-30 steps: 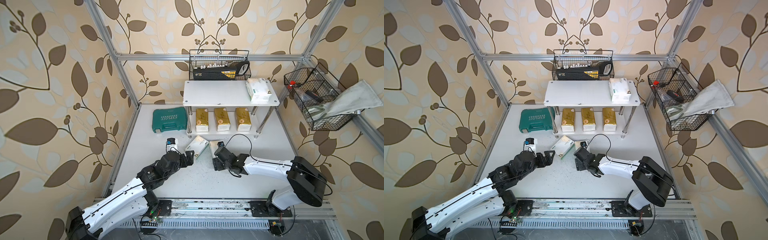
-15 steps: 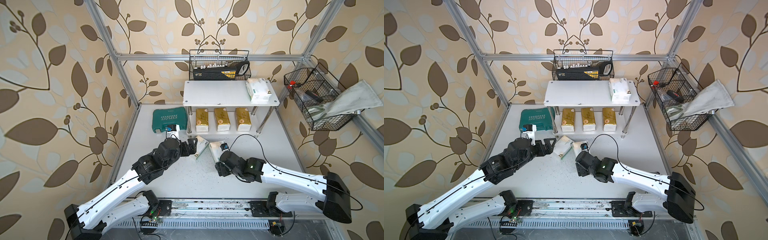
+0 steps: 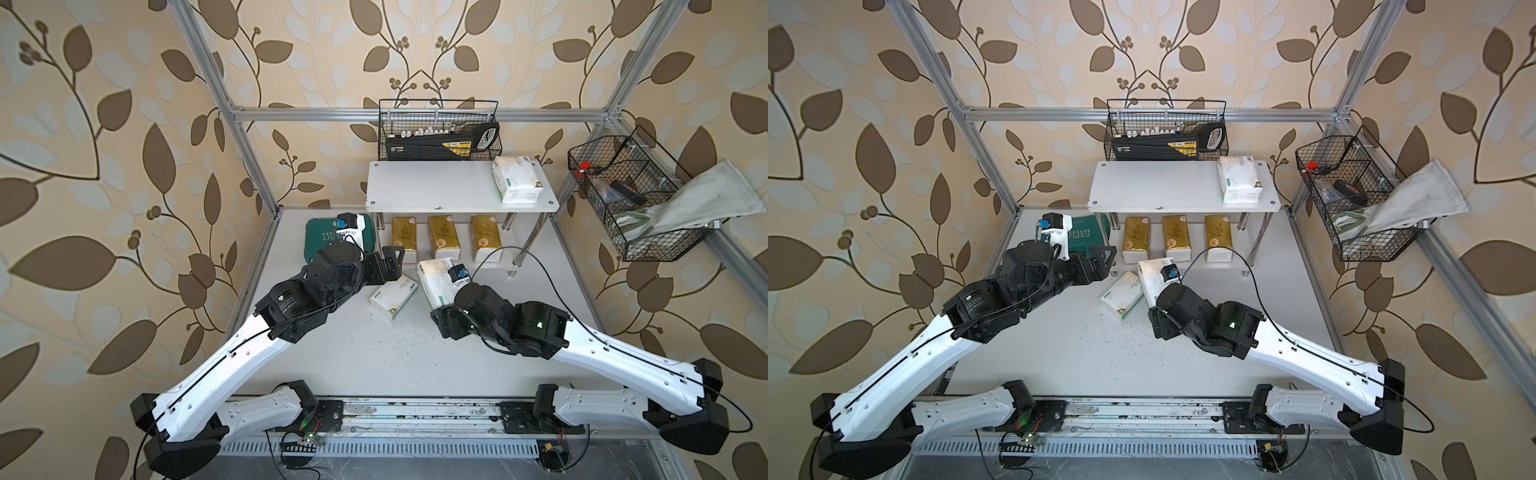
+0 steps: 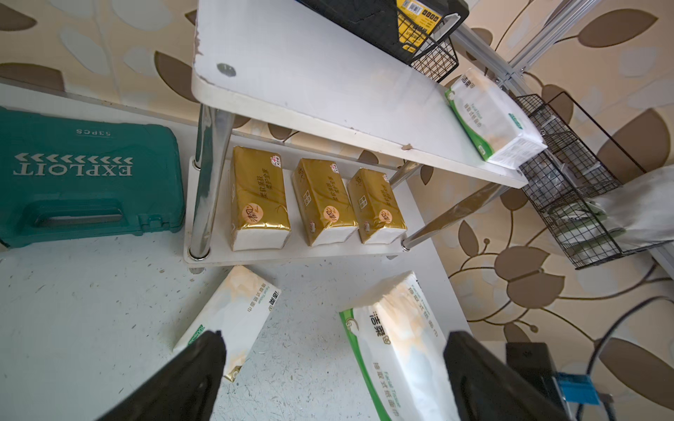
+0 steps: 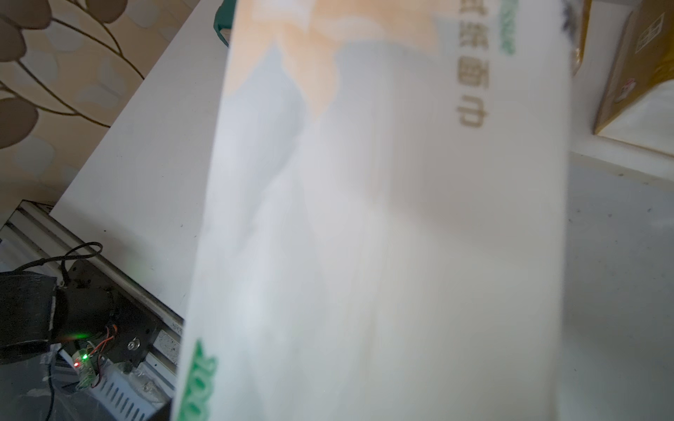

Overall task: Place the tissue boxes on the shelf by color
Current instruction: Place a box of tissues on the shelf.

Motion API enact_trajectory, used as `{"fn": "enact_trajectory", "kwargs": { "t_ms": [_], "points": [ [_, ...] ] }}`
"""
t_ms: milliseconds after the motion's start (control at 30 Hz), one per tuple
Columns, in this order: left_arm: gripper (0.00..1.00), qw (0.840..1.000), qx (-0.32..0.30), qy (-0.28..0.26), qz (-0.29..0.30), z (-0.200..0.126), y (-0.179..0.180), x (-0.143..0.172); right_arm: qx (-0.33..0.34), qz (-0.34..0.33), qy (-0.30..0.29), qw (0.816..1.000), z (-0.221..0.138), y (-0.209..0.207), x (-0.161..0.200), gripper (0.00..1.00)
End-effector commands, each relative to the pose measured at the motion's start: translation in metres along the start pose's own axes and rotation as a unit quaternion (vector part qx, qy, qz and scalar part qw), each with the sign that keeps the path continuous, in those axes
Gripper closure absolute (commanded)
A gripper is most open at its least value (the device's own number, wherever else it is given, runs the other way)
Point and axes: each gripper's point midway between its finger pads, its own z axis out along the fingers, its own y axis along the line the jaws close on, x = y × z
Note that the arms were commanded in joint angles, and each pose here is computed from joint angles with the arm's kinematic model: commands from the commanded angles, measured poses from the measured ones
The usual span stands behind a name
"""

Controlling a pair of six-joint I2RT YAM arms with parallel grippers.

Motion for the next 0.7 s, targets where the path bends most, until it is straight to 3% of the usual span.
{"fn": "enact_trajectory", "kwargs": {
  "t_ms": [0, 400, 667],
  "points": [
    [0.01, 1.000, 0.012, -0.006, 0.027, -0.010, -0.014, -0.016, -0.005, -0.013, -0.028, 1.000, -0.026, 0.003, -0.025, 0.25],
    [0.01, 0.998, 0.019, -0.052, 0.041, -0.012, -0.038, -0.058, -0.003, -0.031, -0.115, 0.993, -0.081, 0.013, -0.110, 0.25],
    [0.01, 0.997, 0.029, -0.058, 0.048, 0.005, -0.058, -0.072, 0.048, 0.003, -0.162, 0.986, -0.090, -0.021, -0.171, 0.25]
  ]
}}
